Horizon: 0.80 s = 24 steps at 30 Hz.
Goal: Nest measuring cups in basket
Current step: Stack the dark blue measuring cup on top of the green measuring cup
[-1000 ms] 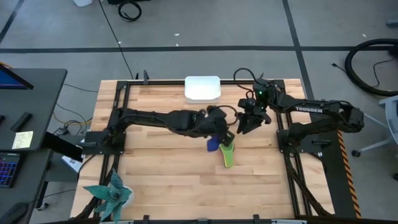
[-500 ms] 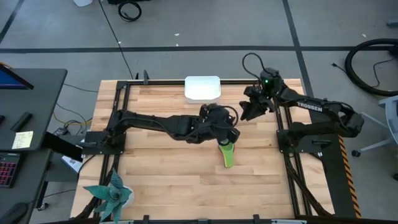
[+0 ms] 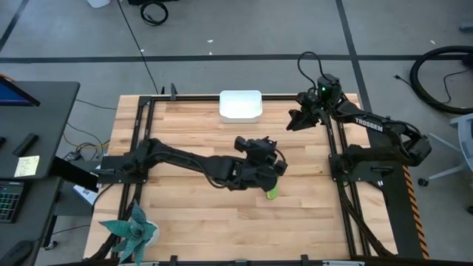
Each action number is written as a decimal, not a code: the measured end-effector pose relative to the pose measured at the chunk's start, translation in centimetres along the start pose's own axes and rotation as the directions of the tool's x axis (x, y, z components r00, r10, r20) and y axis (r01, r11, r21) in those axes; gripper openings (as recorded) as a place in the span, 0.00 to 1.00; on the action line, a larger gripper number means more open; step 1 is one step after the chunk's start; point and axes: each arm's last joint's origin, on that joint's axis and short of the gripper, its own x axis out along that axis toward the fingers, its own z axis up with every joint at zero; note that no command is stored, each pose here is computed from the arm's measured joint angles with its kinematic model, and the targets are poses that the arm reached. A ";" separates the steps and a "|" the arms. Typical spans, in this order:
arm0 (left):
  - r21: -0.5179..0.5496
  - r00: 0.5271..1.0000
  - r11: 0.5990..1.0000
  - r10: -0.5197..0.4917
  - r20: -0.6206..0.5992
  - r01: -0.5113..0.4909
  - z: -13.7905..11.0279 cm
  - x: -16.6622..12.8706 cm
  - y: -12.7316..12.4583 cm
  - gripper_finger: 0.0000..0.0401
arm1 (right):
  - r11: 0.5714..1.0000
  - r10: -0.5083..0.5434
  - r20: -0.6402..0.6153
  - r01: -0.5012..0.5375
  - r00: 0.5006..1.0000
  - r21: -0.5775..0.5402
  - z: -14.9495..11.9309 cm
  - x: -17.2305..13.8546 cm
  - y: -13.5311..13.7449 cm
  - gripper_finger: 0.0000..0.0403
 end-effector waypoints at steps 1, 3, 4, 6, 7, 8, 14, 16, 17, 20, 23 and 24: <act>0.004 1.000 1.000 0.013 0.009 -0.013 -0.6 0.2 -0.3 0.33 | 1.000 -0.004 0.005 0.004 1.000 -0.011 0.1 -0.1 0.0 0.44; 0.032 0.999 0.998 0.048 0.022 -0.049 -1.9 0.6 -0.6 0.33 | 0.999 -0.012 0.014 0.012 1.000 -0.029 0.2 -0.4 0.1 0.44; 0.040 0.997 0.997 0.066 0.032 -0.067 -2.5 0.9 -0.7 0.33 | 0.999 -0.016 0.019 0.017 1.000 -0.039 0.3 -0.5 0.2 0.44; 0.055 0.994 0.993 0.097 0.050 -0.100 -3.5 1.3 -0.9 0.33 | 0.998 -0.022 0.027 0.024 0.999 -0.059 0.5 -0.7 0.3 0.44; 0.054 0.992 0.992 0.108 0.058 -0.111 -3.9 1.6 -1.1 0.33 | 0.997 -0.024 0.029 0.026 0.999 -0.068 0.6 -0.8 0.4 0.44; 0.056 0.991 0.991 0.117 0.064 -0.121 -4.3 1.8 -1.1 0.33 | 0.997 -0.027 0.032 0.029 0.999 -0.077 0.6 -0.9 0.5 0.44; 0.085 0.986 0.984 0.149 0.072 -0.154 -7.3 3.5 -1.7 0.33 | 0.993 -0.045 0.052 0.051 0.998 -0.108 0.8 -1.0 0.5 0.44; 0.085 0.986 0.984 0.151 0.071 -0.157 -8.0 3.9 -1.9 0.33 | 0.992 -0.054 0.062 0.061 0.997 -0.108 0.9 -1.0 0.5 0.44; 0.080 0.987 0.985 0.147 0.070 -0.152 -8.3 4.1 -2.0 0.33 | 0.992 -0.060 0.068 0.067 0.996 -0.108 0.9 -1.0 0.5 0.44; 0.093 0.987 0.984 0.145 0.064 -0.150 -9.5 4.4 -2.2 0.33 | 0.994 -0.075 0.084 0.081 0.994 -0.074 0.9 -1.0 0.5 0.44; 0.081 0.989 0.987 0.134 0.059 -0.139 -9.5 4.5 -2.3 0.33 | 0.993 -0.096 0.106 0.102 0.990 -0.058 1.0 -0.7 0.4 0.44; 0.079 0.989 0.987 0.135 0.060 -0.139 -9.5 4.5 -2.3 0.33 | 0.993 -0.100 0.110 0.107 0.989 -0.056 1.0 -0.6 0.4 0.44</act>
